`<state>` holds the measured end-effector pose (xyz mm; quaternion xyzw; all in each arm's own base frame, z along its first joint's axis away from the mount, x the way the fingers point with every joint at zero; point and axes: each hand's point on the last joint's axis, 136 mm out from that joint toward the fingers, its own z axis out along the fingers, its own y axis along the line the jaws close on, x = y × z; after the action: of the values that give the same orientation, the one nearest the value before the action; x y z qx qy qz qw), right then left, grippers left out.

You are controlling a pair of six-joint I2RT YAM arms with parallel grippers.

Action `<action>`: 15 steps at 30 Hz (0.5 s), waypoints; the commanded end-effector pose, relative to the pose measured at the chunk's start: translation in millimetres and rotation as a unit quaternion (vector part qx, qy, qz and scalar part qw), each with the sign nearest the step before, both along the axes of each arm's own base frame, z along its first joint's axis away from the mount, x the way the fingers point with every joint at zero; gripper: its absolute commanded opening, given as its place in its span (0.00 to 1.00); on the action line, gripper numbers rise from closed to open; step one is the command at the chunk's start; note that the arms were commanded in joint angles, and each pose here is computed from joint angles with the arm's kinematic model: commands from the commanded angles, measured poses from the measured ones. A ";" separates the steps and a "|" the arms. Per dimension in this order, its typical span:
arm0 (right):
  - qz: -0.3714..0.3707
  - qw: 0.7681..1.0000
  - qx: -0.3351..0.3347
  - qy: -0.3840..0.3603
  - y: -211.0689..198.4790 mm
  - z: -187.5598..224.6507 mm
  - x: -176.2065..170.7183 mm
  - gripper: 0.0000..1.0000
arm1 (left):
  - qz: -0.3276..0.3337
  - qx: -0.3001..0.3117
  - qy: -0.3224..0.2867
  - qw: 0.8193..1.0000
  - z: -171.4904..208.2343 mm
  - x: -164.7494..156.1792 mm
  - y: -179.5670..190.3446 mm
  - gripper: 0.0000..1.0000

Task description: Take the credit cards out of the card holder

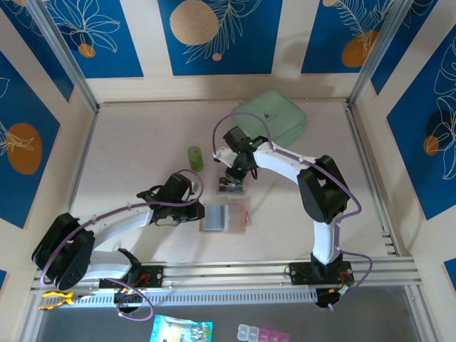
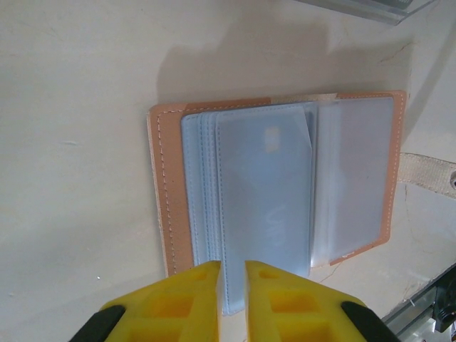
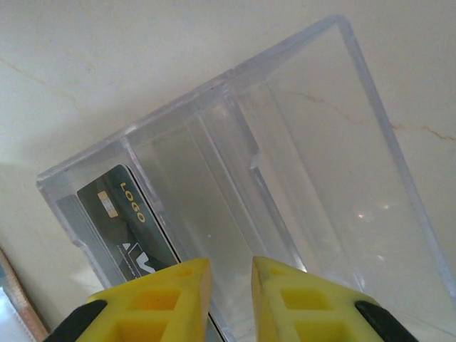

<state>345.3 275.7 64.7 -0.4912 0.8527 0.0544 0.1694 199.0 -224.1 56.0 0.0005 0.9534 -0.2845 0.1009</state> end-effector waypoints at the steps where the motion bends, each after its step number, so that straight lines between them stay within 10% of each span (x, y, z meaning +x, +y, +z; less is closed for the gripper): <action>1: 0.004 1.000 -0.010 0.001 -1.4 -6.8 -3.6 0.25 | 0.003 -0.005 0.001 1.000 -0.4 -1.4 3.1 0.15; 15: -0.089 0.990 0.112 0.009 15.5 64.1 -25.2 0.26 | 0.000 -0.015 0.014 1.000 -10.2 -2.0 -2.7 0.15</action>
<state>338.7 281.4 109.0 -0.4383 0.8681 0.0811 0.2184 198.2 -225.6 51.8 0.0009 0.9520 -0.2897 0.0987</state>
